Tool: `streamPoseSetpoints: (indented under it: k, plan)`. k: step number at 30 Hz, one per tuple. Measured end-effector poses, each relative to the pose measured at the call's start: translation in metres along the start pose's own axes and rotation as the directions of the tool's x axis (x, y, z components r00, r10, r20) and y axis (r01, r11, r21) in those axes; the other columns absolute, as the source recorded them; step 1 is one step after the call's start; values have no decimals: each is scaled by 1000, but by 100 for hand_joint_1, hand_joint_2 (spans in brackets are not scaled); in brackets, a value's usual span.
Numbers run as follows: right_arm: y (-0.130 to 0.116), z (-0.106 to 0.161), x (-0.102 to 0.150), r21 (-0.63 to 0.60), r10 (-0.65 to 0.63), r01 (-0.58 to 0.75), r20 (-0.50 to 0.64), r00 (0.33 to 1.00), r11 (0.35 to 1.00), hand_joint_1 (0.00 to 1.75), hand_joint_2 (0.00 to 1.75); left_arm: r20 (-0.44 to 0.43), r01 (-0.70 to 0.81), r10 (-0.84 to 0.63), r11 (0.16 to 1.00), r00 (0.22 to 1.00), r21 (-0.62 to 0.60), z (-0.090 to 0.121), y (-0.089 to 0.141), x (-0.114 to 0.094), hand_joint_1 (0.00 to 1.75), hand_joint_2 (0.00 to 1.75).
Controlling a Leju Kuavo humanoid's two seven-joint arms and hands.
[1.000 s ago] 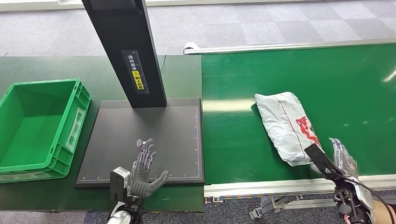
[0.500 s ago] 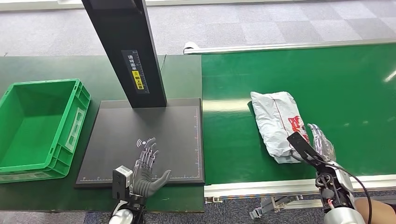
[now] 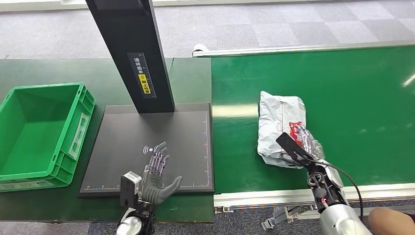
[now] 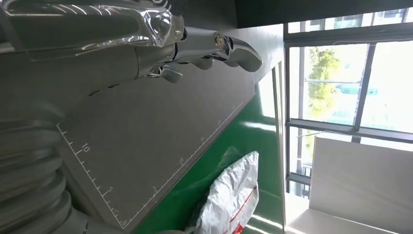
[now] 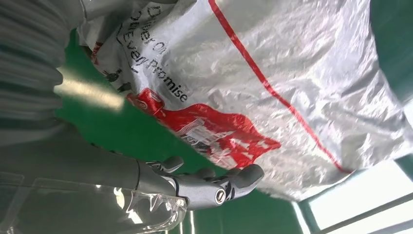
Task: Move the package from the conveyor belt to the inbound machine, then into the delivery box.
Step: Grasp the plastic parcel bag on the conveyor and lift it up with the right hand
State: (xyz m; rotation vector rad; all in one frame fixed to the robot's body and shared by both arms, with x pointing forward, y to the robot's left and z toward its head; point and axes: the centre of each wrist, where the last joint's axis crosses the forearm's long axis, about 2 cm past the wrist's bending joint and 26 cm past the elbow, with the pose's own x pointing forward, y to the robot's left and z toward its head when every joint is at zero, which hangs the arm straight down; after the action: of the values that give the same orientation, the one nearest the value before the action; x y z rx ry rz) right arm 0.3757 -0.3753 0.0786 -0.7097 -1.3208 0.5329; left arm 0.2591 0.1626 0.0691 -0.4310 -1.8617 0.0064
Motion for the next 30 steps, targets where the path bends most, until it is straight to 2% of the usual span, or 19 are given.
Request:
streamPoseSetpoints:
  k: [12,20,24,30]
  plan:
    - [52,17,13,152,-76,88,-83,994,984,0,175,-16,-25,25,998,1000,-60,-14,-11,-4,0,175]
    - [65,21,20,193,-85,105,-108,991,976,2,175,-19,-30,29,997,999,-78,-20,-15,-5,0,175]
    - [68,21,22,199,-88,108,-108,990,974,175,175,-23,-29,28,996,999,-80,-20,-15,-6,0,175]
    - [65,18,26,157,-76,85,-62,995,984,175,175,-23,-29,28,997,999,-73,-20,-15,-6,0,175]
